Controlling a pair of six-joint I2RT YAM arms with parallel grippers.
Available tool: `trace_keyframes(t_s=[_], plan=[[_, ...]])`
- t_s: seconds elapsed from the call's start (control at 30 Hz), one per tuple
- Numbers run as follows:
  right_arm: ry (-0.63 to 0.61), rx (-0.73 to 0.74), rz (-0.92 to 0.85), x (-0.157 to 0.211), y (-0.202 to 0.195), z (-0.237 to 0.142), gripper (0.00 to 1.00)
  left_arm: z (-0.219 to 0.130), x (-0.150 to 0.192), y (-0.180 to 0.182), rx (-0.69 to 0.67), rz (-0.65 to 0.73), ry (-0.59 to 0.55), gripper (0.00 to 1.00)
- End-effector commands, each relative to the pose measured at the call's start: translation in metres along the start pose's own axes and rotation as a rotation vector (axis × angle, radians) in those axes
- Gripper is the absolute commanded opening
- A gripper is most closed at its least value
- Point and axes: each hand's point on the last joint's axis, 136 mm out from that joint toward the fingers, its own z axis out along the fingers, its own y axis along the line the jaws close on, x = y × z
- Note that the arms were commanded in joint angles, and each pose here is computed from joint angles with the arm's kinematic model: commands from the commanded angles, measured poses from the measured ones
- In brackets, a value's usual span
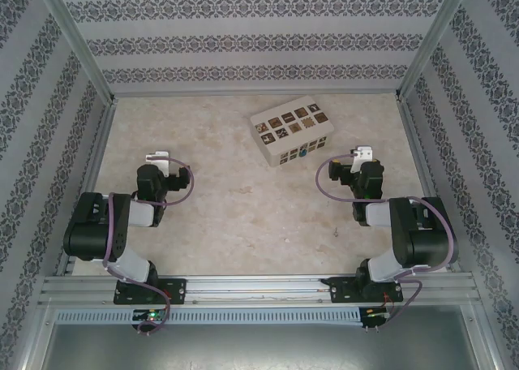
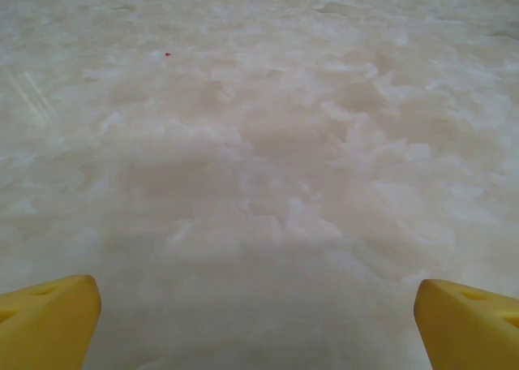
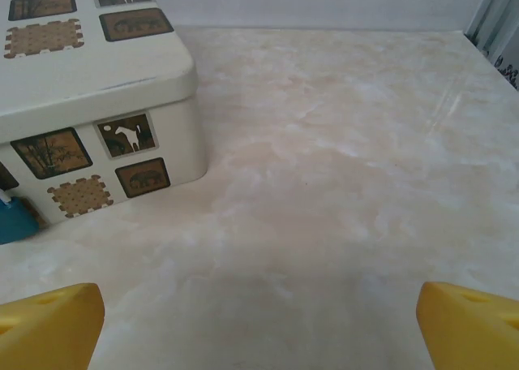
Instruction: Unlock the padlock with the key
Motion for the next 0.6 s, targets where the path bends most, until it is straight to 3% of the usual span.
trace_keyframes(t_s=[0.0,0.57], plan=[[-0.069,0.007,0.023,-0.0203,0.0017,0.0042,0.98,0.0038,-0.0218,-0.0028,0.022,0.010,-0.078,0.99],[-0.069,0.004,0.026,-0.0204,0.0018,0.0046,0.98,0.0041,-0.0215,-0.0002,0.007,0.003,-0.075,0.99]])
